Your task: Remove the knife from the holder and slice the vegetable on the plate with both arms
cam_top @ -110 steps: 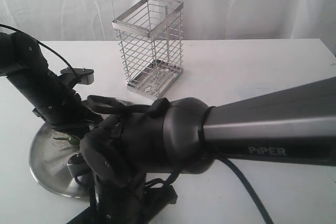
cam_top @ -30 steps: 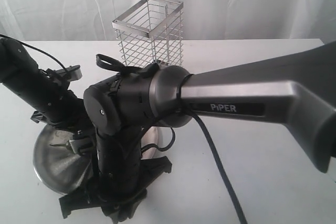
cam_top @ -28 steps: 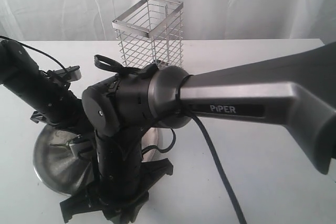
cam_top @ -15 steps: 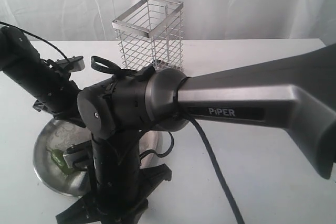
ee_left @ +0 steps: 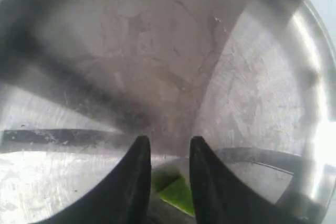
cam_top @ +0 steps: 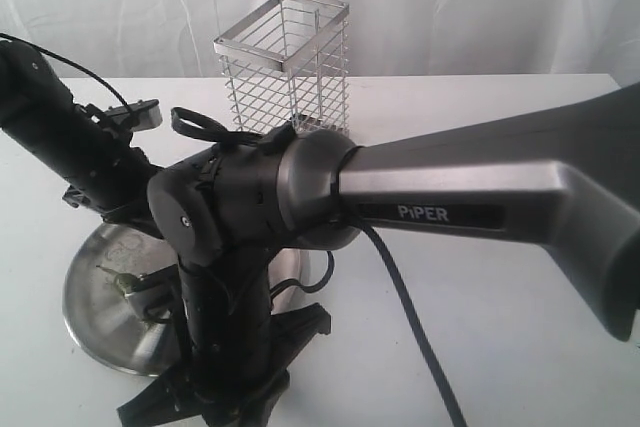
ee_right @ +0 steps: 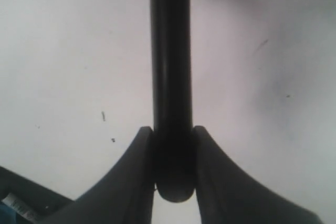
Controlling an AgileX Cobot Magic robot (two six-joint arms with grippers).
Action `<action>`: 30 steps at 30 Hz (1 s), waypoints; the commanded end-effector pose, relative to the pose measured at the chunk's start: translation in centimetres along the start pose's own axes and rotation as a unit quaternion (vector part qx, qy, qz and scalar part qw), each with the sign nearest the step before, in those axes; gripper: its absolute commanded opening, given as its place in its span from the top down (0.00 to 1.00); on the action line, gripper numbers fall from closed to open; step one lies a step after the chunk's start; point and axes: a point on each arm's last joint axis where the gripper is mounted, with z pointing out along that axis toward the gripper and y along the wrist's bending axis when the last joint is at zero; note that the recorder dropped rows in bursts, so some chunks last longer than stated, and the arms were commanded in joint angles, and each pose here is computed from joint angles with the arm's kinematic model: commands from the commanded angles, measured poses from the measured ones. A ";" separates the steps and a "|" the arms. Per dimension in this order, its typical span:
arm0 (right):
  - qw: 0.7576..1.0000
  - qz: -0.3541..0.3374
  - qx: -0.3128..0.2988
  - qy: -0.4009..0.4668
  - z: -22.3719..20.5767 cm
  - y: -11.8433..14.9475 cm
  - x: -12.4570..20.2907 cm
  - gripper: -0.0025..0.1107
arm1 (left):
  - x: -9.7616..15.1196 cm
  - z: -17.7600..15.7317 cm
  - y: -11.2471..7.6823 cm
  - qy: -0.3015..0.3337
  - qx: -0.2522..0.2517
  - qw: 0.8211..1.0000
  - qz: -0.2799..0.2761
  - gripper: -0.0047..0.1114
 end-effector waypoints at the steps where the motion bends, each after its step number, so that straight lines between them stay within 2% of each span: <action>1: 0.999 0.004 0.016 -0.044 -1.0 -0.2 -0.4 0.98 | -0.6 -1.9 -1.4 -0.025 0.024 0.999 0.016 0.68; 7: 0.997 -0.003 0.017 -0.077 -1.6 -0.2 -0.8 0.98 | -1.0 -4.8 -2.6 -0.050 0.017 0.997 0.063 0.68; 11: 0.996 -0.012 0.037 -0.080 -1.7 -0.7 -0.9 0.98 | 0.0 -6.1 -2.3 -0.007 -0.032 0.991 0.129 0.68; 14: 0.994 -0.027 0.049 -0.098 -2.4 -1.0 -0.9 0.98 | 0.5 -6.9 -2.4 0.010 -0.041 0.988 0.152 0.61; 17: 0.993 -0.030 0.048 -0.104 -2.8 -1.6 -1.1 0.98 | 0.8 -8.1 -3.0 0.000 -0.044 0.984 0.170 0.54; 20: 0.993 -0.024 0.048 -0.107 -3.3 -2.6 -1.4 0.98 | 1.2 -9.7 -3.5 -0.009 -0.054 0.981 0.187 0.50; 24: 0.990 -0.042 0.046 -0.129 -4.5 -3.4 -1.5 0.98 | 1.8 -11.2 -3.9 -0.004 -0.070 0.967 0.245 0.50; 30: 0.985 -0.062 0.044 -0.157 -7.1 -4.9 -1.1 0.98 | 3.2 -11.8 -4.4 0.047 -0.043 0.935 0.349 0.50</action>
